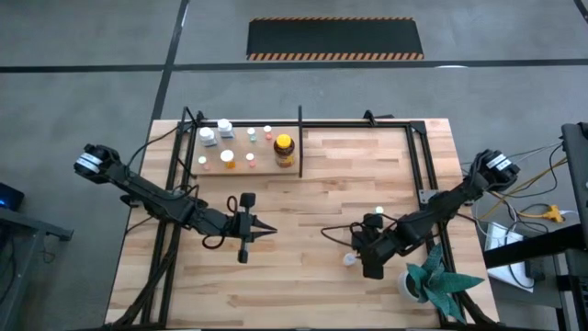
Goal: Pick and place medicine bottles onto shelf by color
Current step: Put the transparent pill bottle on the shelf
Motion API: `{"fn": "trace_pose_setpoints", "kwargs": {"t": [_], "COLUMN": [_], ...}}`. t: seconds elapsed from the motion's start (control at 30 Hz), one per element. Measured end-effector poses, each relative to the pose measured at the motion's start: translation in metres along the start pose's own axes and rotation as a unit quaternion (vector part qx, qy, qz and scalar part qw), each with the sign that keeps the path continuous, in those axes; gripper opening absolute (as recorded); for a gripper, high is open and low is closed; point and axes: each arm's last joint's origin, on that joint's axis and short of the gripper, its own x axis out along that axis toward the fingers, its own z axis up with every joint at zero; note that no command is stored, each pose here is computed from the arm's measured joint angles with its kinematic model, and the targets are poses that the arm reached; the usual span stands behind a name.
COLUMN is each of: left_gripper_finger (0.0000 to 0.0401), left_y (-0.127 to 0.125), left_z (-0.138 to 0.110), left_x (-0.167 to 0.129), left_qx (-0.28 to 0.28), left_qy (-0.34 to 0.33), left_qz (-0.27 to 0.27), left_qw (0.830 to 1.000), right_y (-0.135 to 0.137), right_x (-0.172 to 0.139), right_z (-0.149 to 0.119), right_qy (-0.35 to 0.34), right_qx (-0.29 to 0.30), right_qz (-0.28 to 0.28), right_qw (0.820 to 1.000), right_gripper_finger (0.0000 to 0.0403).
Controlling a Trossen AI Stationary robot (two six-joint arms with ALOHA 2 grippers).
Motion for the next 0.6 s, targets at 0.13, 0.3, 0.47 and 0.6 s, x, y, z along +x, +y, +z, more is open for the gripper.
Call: {"fn": "trace_pose_setpoints", "kwargs": {"t": [0.13, 0.3, 0.47, 0.6], "left_gripper_finger": [0.0, 0.0, 0.0, 0.0], "left_y": [0.0, 0.0, 0.0, 0.0], "left_z": [0.0, 0.0, 0.001, 0.001], "left_x": [0.0, 0.0, 0.0, 0.0], "left_qx": [0.0, 0.0, -0.001, -0.001], "left_qy": [0.0, 0.0, -0.005, -0.006], "left_qz": [0.0, 0.0, 0.0, 0.0], "left_qw": [1.0, 1.0, 1.0, 1.0], "right_y": [0.0, 0.001, 0.01, 0.016], "right_x": [-0.001, -0.004, -0.004, -0.003], "right_z": [0.001, 0.003, 0.007, 0.01], "right_qy": [-0.006, -0.02, -0.053, -0.076], "right_qx": [-0.002, 0.0, -0.019, -0.031], "right_qz": [0.004, 0.012, 0.037, 0.056], "right_qw": [1.0, 1.0, 0.998, 0.995], "right_gripper_finger": [0.0231, 0.0231, 0.0231, 0.0231]}}
